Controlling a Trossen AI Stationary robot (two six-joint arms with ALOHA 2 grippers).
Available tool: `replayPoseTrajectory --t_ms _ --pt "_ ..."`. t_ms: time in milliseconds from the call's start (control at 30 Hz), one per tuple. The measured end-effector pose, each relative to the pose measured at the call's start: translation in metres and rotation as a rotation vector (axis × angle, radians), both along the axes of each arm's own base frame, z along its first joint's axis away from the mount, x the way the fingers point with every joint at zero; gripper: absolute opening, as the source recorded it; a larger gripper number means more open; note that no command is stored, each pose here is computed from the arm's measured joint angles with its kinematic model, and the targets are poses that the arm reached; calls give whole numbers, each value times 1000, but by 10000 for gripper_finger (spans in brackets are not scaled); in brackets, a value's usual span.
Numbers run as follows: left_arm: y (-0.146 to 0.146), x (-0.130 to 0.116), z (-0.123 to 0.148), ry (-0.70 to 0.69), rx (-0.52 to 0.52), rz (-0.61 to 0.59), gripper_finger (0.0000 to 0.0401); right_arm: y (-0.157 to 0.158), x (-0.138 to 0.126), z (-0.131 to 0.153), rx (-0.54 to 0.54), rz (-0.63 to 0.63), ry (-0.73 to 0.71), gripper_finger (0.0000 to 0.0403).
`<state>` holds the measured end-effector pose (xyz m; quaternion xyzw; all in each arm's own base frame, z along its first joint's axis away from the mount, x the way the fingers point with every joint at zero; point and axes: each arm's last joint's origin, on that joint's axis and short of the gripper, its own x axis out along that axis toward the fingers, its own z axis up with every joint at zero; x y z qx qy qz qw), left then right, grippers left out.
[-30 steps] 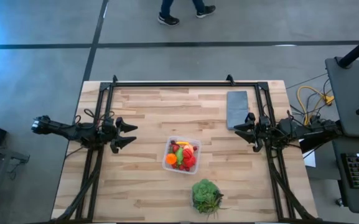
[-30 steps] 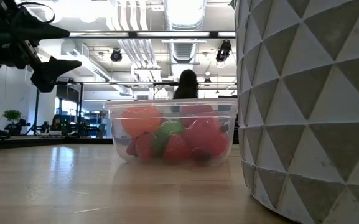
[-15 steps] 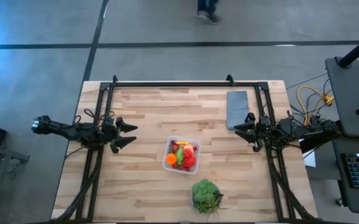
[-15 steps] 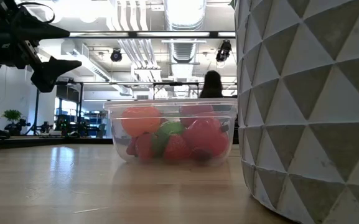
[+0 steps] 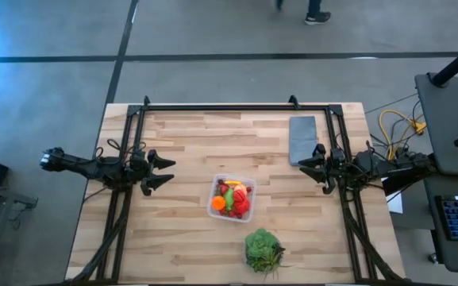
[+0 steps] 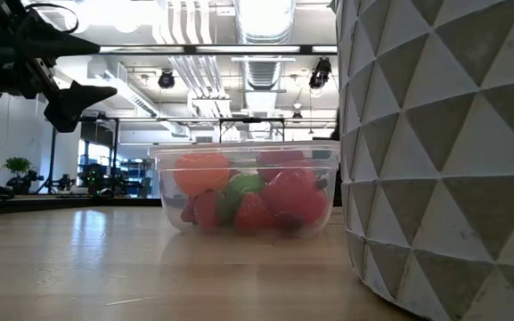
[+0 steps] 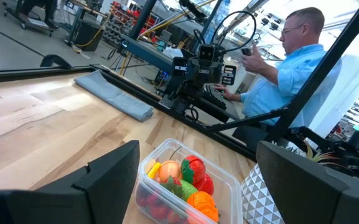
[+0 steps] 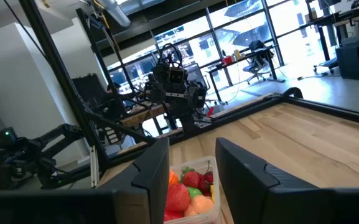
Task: Pick and placing Produce into tupperware
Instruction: Return to Home Position
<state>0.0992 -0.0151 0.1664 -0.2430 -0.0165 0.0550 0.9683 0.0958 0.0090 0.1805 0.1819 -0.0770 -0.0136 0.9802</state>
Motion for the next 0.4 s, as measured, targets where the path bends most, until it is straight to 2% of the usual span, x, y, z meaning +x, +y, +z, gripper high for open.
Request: replayPoseTrajectory --t_ms 400 --pt "0 0 0 0 0 0 309 0 0 0 0 0 0 132"
